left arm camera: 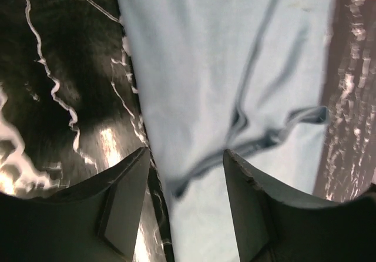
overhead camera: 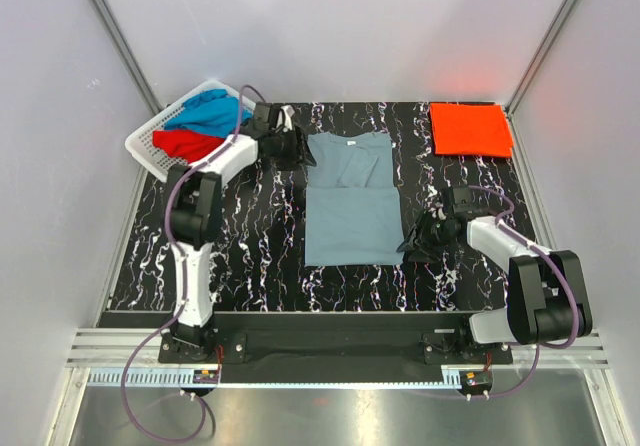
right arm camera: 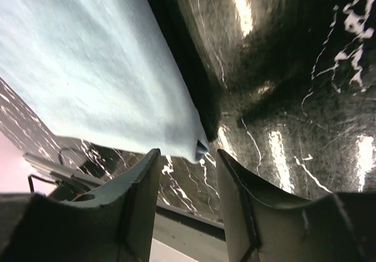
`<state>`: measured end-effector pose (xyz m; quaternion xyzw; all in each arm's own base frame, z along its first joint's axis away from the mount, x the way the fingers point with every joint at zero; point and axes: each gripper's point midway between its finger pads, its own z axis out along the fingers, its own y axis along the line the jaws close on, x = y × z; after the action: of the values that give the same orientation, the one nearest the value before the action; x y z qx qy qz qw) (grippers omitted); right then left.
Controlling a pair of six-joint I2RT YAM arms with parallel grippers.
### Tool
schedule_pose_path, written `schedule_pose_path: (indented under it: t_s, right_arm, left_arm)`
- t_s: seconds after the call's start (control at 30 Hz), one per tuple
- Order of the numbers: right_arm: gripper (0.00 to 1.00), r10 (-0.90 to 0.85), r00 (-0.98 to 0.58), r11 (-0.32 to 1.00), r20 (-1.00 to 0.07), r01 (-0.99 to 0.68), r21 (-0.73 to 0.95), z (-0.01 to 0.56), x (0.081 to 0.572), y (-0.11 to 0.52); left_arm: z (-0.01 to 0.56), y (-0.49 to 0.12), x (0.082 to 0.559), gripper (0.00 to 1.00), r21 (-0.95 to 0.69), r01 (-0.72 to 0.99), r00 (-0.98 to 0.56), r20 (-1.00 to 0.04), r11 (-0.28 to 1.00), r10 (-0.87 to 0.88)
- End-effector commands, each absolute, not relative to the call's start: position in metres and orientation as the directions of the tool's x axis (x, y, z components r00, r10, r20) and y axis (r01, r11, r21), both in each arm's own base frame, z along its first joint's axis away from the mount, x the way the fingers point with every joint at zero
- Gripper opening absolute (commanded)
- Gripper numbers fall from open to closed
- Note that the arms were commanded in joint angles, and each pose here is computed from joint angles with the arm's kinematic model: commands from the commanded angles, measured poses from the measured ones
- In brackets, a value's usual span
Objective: Fold and stack the t-shirts
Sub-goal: Fold the tshirt
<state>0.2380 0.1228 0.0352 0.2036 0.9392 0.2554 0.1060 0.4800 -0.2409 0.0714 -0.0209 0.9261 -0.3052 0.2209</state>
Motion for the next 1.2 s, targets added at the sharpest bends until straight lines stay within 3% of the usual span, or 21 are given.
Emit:
schedule_pose_path:
  t_s: [0.0, 0.17, 0.47, 0.53, 0.63, 0.87, 1.1, 1.17]
  right_arm:
    - [0.49, 0.381, -0.92, 0.788, -0.09, 0.271, 0.553, 0.043, 0.234, 0.129]
    - [0.42, 0.384, -0.923, 0.767, -0.038, 0.295, 0.57, 0.034, 0.23, 0.135]
    - [0.32, 0.423, -0.906, 0.768, 0.005, 0.361, 0.529, 0.018, 0.22, 0.13]
    - [0.32, 0.433, -0.901, 0.764, 0.011, 0.373, 0.526, 0.016, 0.218, 0.129]
    - [0.42, 0.441, -0.897, 0.761, 0.018, 0.385, 0.522, 0.014, 0.215, 0.129]
    - [0.38, 0.452, -0.891, 0.768, 0.024, 0.403, 0.497, 0.009, 0.214, 0.126]
    - [0.26, 0.459, -0.888, 0.77, 0.019, 0.408, 0.491, 0.008, 0.213, 0.124]
    - [0.24, 0.463, -0.886, 0.77, 0.018, 0.412, 0.487, 0.008, 0.213, 0.123]
  left_arm:
    - [0.137, -0.23, 0.457, 0.59, -0.565, 0.175, -0.857, -0.491, 0.806, -0.158]
    - [0.141, -0.222, 0.402, 0.62, -0.57, 0.185, -0.857, -0.492, 0.8, -0.152]
    - [0.072, -0.238, 0.254, 0.65, -0.633, 0.19, -0.936, -0.348, 0.75, -0.056]
    - [0.067, -0.236, 0.243, 0.66, -0.629, 0.189, -0.934, -0.352, 0.754, -0.059]
    - [0.054, -0.235, 0.228, 0.66, -0.632, 0.18, -0.945, -0.325, 0.754, -0.047]
    - [0.03, -0.234, 0.22, 0.64, -0.618, 0.129, -0.961, -0.27, 0.776, -0.055]
    - [0.009, -0.231, 0.211, 0.45, -0.572, 0.093, -0.975, -0.218, 0.815, -0.042]
    - [0.006, -0.227, 0.208, 0.32, -0.55, 0.086, -0.977, -0.21, 0.83, -0.038]
